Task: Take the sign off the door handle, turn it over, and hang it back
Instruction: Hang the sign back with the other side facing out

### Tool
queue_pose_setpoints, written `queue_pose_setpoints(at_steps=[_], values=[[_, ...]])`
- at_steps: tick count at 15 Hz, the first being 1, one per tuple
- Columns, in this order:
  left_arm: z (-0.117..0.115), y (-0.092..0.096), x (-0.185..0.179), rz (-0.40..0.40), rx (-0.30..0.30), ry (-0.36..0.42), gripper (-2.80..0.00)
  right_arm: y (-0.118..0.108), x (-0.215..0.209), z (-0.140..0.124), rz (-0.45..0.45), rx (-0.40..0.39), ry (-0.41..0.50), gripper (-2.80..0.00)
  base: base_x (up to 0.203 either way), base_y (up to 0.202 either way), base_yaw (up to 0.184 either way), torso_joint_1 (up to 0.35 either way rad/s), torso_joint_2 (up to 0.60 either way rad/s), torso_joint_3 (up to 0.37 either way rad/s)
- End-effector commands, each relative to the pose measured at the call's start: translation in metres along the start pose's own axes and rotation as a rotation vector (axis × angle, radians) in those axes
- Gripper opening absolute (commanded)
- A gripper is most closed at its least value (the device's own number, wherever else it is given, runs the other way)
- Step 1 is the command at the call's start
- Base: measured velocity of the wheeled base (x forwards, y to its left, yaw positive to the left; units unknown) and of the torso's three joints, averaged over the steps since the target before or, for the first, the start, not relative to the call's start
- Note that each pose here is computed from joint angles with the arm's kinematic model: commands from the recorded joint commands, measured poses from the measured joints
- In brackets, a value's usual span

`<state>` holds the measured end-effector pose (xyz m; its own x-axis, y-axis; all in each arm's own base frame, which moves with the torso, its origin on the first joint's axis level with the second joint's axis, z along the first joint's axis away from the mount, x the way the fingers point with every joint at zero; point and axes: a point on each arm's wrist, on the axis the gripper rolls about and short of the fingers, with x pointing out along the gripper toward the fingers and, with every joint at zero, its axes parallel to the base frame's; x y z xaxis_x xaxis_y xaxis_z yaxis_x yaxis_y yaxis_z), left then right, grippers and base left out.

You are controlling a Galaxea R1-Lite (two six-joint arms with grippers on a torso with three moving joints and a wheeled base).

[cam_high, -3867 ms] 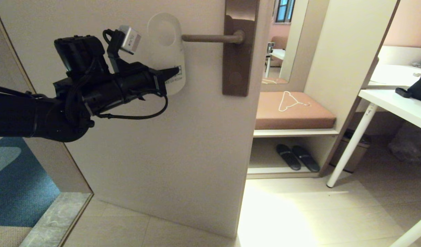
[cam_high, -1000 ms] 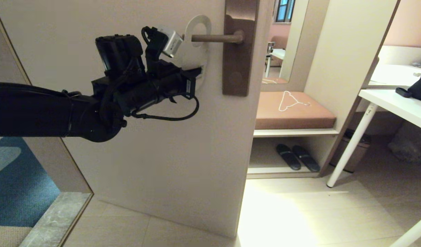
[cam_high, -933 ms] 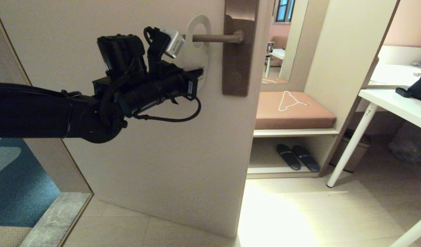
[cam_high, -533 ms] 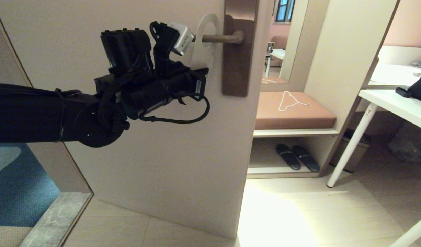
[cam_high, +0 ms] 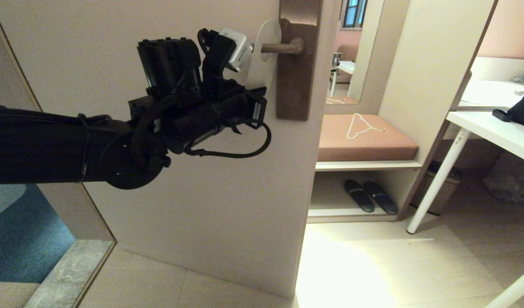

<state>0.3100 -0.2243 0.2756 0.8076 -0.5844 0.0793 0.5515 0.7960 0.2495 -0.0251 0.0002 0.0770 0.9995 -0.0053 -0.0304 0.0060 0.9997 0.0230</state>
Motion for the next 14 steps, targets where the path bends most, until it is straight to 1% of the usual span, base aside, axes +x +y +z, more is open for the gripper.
queue_pose_setpoints(at_steps=[1, 6, 11, 12, 14], values=[[-0.003, -0.002, 0.002, -0.005, 0.001, 0.005, -2.80, 0.000, 0.000, 0.000, 0.001, 0.000, 0.002, -2.80, 0.000, 0.000, 0.000, 0.000, 0.00, 0.000], [-0.003, -0.013, 0.004, -0.033, 0.000, 0.012, -2.80, 0.000, 0.000, 0.000, 0.001, 0.000, 0.002, -2.80, 0.000, 0.000, 0.000, 0.000, 0.00, 0.000], [-0.001, -0.019, 0.004, -0.033, -0.001, 0.010, -2.80, 0.000, 0.000, 0.000, 0.001, 0.000, 0.002, -2.80, 0.000, 0.000, 0.000, 0.000, 0.00, 0.000], [-0.002, -0.019, 0.003, -0.031, -0.002, 0.010, 0.00, 0.000, 0.000, 0.000, 0.001, 0.000, 0.002, -2.80, 0.000, 0.000, 0.000, 0.000, 0.00, 0.000], [0.000, -0.021, 0.003, -0.039, -0.007, 0.000, 0.00, 0.000, 0.000, 0.000, 0.001, 0.000, 0.002, -2.80, 0.000, 0.000, 0.000, 0.000, 0.00, 0.000]])
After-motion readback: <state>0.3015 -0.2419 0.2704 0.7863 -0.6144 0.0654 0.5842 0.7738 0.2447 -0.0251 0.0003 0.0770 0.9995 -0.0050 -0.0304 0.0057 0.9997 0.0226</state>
